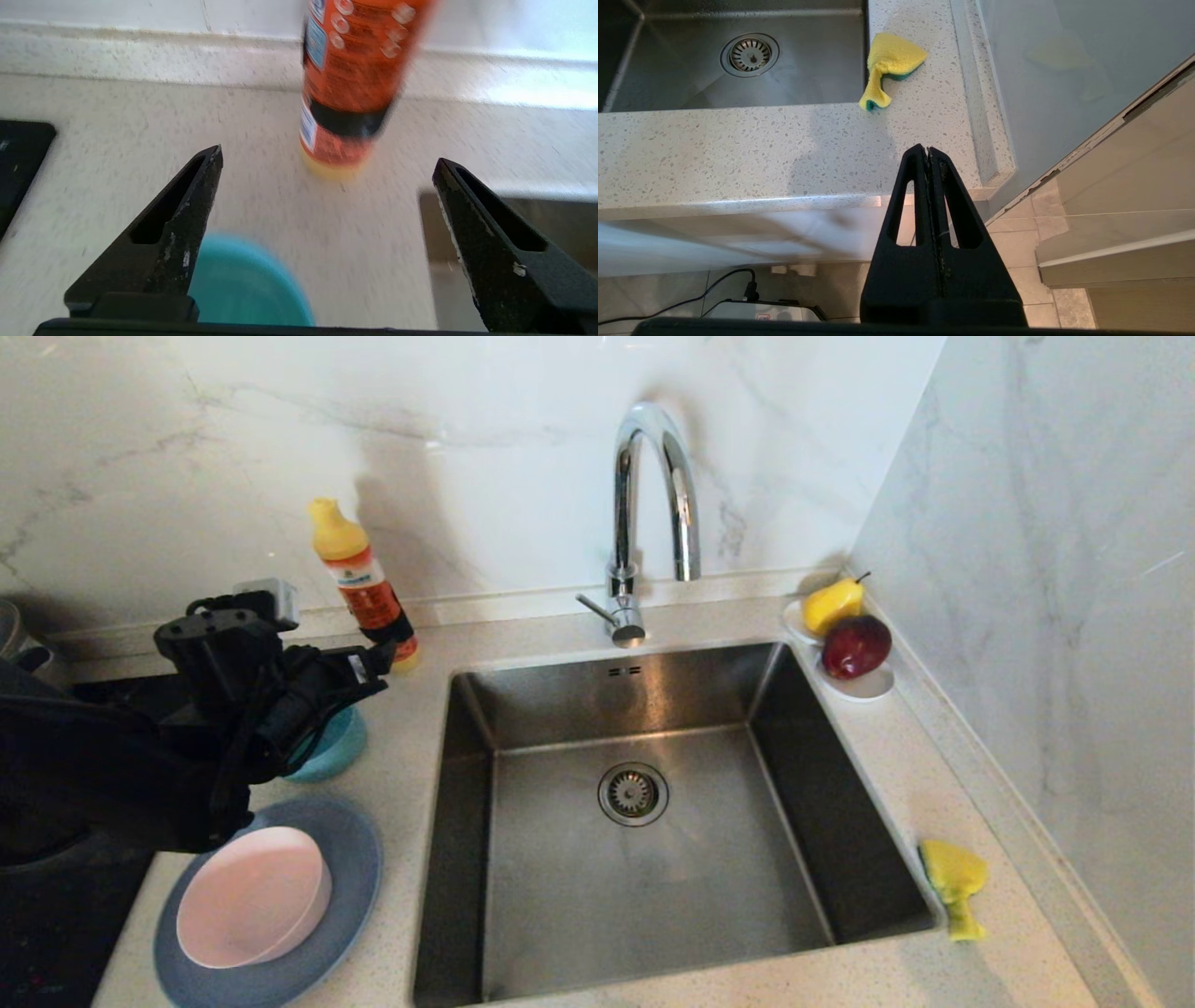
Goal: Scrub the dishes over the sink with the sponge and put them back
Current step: Grab the dish soap
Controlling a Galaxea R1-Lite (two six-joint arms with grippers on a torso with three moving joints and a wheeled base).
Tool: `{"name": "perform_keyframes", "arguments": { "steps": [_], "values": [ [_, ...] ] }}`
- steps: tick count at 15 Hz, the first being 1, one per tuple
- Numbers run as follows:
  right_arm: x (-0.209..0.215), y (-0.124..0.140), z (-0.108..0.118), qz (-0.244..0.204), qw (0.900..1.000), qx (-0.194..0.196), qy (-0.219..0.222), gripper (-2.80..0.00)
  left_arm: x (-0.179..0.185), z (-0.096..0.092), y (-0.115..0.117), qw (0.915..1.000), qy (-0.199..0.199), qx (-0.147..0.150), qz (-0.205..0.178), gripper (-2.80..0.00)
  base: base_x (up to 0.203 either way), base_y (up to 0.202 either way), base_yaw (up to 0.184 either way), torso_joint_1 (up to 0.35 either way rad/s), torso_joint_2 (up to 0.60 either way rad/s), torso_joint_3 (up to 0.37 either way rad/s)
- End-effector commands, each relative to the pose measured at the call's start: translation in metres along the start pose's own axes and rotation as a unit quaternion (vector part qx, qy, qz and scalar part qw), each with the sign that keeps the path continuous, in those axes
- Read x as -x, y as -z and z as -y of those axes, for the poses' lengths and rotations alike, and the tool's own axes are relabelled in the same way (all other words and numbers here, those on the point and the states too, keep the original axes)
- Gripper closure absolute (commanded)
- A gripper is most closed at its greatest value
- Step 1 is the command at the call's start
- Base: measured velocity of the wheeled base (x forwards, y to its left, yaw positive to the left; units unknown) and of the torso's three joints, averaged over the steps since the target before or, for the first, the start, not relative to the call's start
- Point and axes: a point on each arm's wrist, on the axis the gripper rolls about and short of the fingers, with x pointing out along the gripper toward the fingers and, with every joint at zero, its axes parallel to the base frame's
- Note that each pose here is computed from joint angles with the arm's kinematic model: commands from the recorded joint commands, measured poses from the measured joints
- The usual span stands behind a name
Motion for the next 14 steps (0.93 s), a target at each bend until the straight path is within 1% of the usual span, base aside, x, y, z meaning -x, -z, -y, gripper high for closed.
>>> {"name": "perform_keyframes", "arguments": {
  "steps": [1, 2, 4, 6, 8, 11, 14],
  "values": [
    [0.0, 0.0, 0.0, 0.0, 1.0, 0.0, 0.0, 0.0, -0.018, 0.002, 0.018, 1.0, -0.003, -0.001, -0.008, -2.8, 0.0, 0.0, 0.0, 0.0, 0.0, 0.0],
    [0.0, 0.0, 0.0, 0.0, 1.0, 0.0, 0.0, 0.0, -0.023, 0.002, 0.023, 1.0, -0.003, -0.001, -0.007, -2.8, 0.0, 0.0, 0.0, 0.0, 0.0, 0.0],
    [0.0, 0.0, 0.0, 0.0, 1.0, 0.0, 0.0, 0.0, -0.035, 0.004, 0.03, 0.9999, -0.003, 0.001, 0.01, -2.8, 0.0, 0.0, 0.0, 0.0, 0.0, 0.0],
    [0.0, 0.0, 0.0, -0.001, 1.0, 0.0, 0.0, 0.0, -0.044, 0.006, 0.025, 0.9995, -0.002, 0.005, 0.031, -2.8, 0.0, 0.0, 0.0, 0.0, 0.0, 0.0],
    [0.0, 0.0, 0.0, -0.001, 1.0, 0.0, 0.0, 0.0, -0.05, 0.008, 0.019, 0.999, -0.001, 0.008, 0.044, -2.8, 0.0, 0.0, 0.0, 0.0, 0.0, 0.0],
    [0.0, 0.0, 0.0, -0.001, 1.0, 0.0, 0.0, 0.0, -0.058, 0.011, 0.015, 0.9983, 0.002, 0.011, 0.058, -2.8, 0.0, 0.0, 0.0, 0.0, 0.0, 0.0],
    [0.0, 0.0, 0.0, 0.0, 1.0, 0.0, 0.0, 0.0, -0.064, 0.02, 0.02, 0.9981, 0.011, 0.01, 0.06, -2.8, 0.0, 0.0, 0.0, 0.0, 0.0, 0.0]
  ]
}}
